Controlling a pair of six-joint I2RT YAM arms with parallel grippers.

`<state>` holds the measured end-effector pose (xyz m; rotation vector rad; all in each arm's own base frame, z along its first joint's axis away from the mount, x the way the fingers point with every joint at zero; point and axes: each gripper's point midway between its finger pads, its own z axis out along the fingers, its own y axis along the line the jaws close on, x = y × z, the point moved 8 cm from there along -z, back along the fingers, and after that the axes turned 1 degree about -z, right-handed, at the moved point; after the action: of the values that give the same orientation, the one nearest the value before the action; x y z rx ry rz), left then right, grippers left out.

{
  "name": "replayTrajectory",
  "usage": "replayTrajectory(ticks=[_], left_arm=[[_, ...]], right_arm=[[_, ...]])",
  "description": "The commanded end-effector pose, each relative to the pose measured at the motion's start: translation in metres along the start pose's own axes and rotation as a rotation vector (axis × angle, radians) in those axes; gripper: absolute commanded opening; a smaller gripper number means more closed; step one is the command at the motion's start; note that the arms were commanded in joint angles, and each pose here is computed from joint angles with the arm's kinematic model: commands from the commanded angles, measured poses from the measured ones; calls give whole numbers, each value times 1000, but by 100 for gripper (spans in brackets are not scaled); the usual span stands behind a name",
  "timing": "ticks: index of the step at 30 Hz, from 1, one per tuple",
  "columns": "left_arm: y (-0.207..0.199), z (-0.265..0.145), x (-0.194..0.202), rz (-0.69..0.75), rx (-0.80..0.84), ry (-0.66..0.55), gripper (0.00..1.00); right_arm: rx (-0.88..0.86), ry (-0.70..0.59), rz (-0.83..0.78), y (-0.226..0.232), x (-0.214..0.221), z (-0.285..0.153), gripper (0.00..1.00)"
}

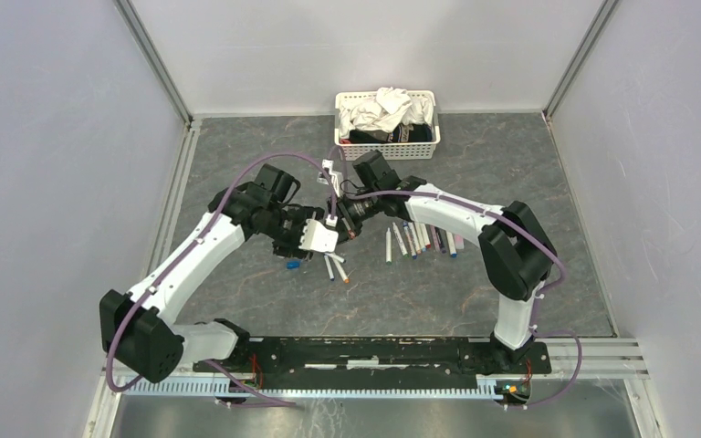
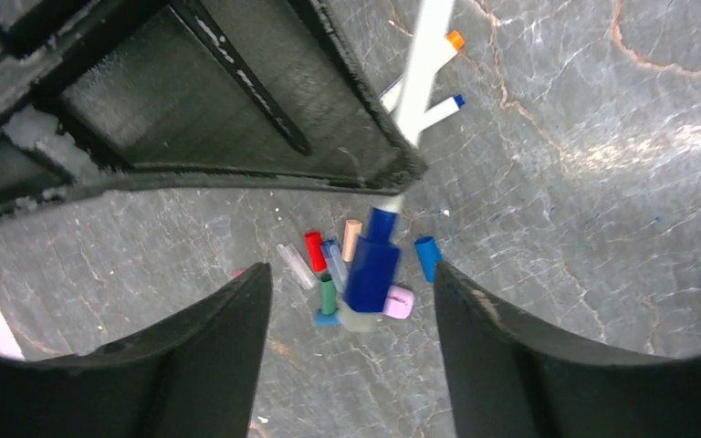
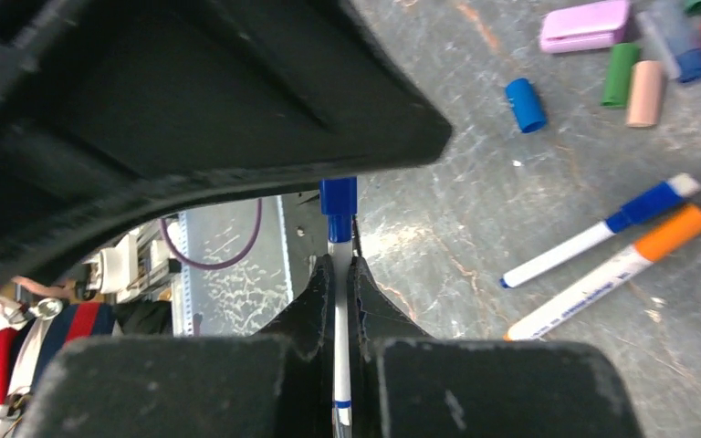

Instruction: Open the pen caps

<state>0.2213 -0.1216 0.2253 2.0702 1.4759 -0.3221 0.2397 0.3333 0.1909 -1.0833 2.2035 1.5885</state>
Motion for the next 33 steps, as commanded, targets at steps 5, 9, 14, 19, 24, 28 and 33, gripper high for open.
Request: replayTrajectory(ticks=[5, 9, 14, 19, 24, 28, 33], left_arm=[[6, 12, -3, 109, 27, 48, 48], [2, 15, -7, 117, 54, 45, 26], [3, 13, -11, 108, 49, 45, 2], [5, 10, -9, 122, 39, 78, 2], [9, 7, -1, 144, 34, 155, 2], [20, -1, 14, 139, 8, 201, 2], [40, -15, 41, 112, -49, 266, 2]], right_arm=[[-130, 9, -21, 13, -8, 4, 0], [-133, 4, -10, 11, -10, 7, 5], [-124, 17, 31, 3, -5, 17, 31], [-125, 36, 38, -1, 1, 19, 22], [-87, 58, 40, -7, 12, 9, 0], [-28, 65, 54, -16, 32, -7, 0], [73, 99, 77, -28, 64, -22, 0]])
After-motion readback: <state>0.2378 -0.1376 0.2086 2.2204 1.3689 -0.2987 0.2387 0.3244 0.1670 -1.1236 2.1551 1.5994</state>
